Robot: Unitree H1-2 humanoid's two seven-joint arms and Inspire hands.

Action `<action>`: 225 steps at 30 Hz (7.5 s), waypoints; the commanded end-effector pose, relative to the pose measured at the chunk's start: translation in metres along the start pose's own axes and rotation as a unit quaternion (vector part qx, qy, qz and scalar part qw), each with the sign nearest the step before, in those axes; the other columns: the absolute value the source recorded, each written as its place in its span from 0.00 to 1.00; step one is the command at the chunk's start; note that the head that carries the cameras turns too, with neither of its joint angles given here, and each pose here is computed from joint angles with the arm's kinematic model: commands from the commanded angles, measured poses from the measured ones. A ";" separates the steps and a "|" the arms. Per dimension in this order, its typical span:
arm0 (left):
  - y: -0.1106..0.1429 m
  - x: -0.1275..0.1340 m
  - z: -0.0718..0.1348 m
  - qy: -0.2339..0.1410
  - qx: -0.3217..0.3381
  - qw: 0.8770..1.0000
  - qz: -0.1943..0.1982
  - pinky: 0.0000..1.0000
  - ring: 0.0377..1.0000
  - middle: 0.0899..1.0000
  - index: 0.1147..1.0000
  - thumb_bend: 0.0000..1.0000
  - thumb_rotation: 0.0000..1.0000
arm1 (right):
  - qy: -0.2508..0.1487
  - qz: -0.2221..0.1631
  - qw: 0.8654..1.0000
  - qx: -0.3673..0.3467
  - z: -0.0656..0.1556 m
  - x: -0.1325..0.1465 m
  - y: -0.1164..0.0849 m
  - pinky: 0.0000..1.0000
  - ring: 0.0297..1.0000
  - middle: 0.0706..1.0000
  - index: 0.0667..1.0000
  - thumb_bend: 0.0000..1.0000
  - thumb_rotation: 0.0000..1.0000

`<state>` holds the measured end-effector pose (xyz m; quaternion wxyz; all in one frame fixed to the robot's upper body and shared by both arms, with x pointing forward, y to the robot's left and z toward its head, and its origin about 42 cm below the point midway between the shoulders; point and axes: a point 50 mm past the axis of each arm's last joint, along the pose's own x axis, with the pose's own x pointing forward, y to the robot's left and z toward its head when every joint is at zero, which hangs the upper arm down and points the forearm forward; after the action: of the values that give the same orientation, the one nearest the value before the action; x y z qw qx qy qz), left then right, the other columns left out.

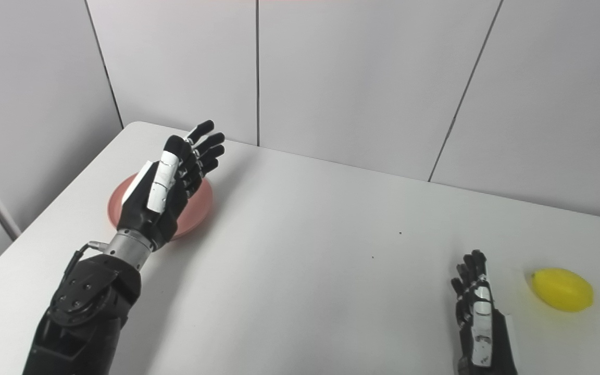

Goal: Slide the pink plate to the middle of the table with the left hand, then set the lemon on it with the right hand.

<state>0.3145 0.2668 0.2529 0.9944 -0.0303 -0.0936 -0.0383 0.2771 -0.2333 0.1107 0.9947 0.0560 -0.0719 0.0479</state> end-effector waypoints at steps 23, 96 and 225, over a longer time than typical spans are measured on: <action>0.087 0.053 0.048 -0.030 0.036 0.999 -0.001 0.83 0.86 0.85 0.91 0.99 0.93 | 0.046 -0.015 0.999 0.017 -0.028 -0.030 0.001 1.00 1.00 1.00 1.00 0.71 1.00; 0.199 0.084 -0.051 0.053 0.000 0.986 0.158 0.85 0.82 0.82 0.95 0.94 0.89 | 0.051 -0.009 0.998 0.023 -0.030 -0.027 0.005 1.00 1.00 1.00 1.00 0.72 1.00; 0.019 0.046 -0.127 0.123 -0.125 0.982 0.067 0.80 0.83 0.86 0.95 0.85 0.79 | 0.039 -0.011 0.999 0.019 -0.026 -0.024 0.018 1.00 0.98 0.99 0.99 0.76 1.00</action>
<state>0.3878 0.2824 0.1452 0.9877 -0.1531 0.0220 0.0248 0.2727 -0.2245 0.1120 0.9949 0.0493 -0.0743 0.0476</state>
